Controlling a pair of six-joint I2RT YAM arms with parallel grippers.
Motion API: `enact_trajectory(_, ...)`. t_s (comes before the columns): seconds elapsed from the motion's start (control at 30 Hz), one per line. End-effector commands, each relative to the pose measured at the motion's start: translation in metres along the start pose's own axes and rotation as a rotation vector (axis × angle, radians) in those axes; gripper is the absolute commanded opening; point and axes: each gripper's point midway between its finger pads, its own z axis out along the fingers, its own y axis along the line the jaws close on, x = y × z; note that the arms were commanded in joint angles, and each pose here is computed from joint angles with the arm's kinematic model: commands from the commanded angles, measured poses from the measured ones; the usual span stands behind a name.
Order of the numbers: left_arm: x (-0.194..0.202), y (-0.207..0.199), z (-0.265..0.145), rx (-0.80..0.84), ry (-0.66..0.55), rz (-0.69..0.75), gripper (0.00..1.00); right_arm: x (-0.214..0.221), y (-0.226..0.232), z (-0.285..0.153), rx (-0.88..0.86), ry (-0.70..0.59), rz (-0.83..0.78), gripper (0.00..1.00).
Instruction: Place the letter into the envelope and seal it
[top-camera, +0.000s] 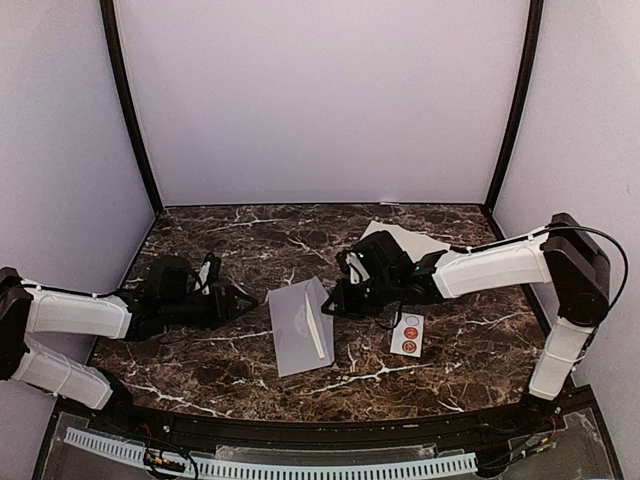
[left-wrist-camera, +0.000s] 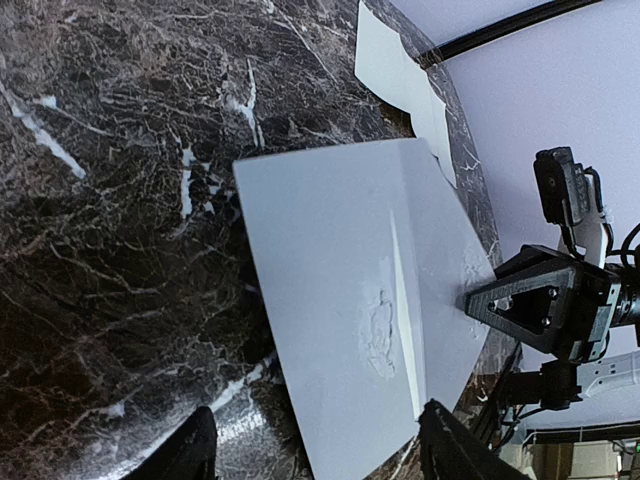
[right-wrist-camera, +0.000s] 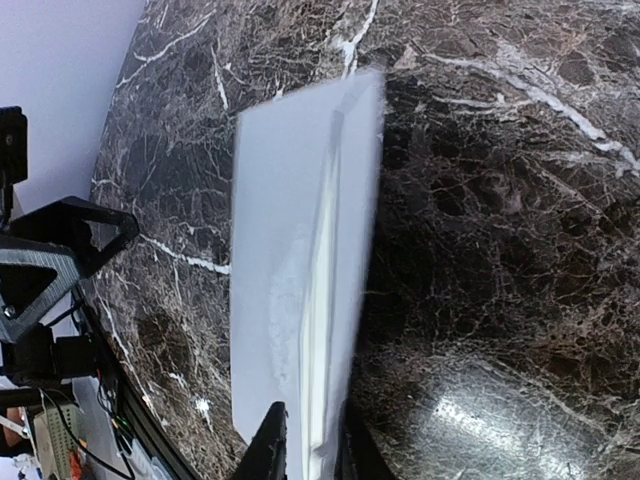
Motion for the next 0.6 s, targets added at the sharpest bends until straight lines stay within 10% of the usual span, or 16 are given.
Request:
enact_trajectory(0.0, -0.018, -0.002, -0.012, -0.064, -0.064, 0.051, 0.71, -0.008, -0.006, -0.001, 0.045, -0.018, 0.000, 0.29)
enact_trajectory(0.27, -0.051, -0.019, -0.037, -0.100, -0.131, 0.108, 0.82, -0.031, -0.020, -0.040, 0.208, -0.108, -0.058, 0.88)
enact_trajectory(0.57, -0.118, -0.042, -0.080, -0.124, -0.164, 0.213, 0.86, -0.069, -0.069, -0.106, 0.513, -0.205, -0.169, 0.99)
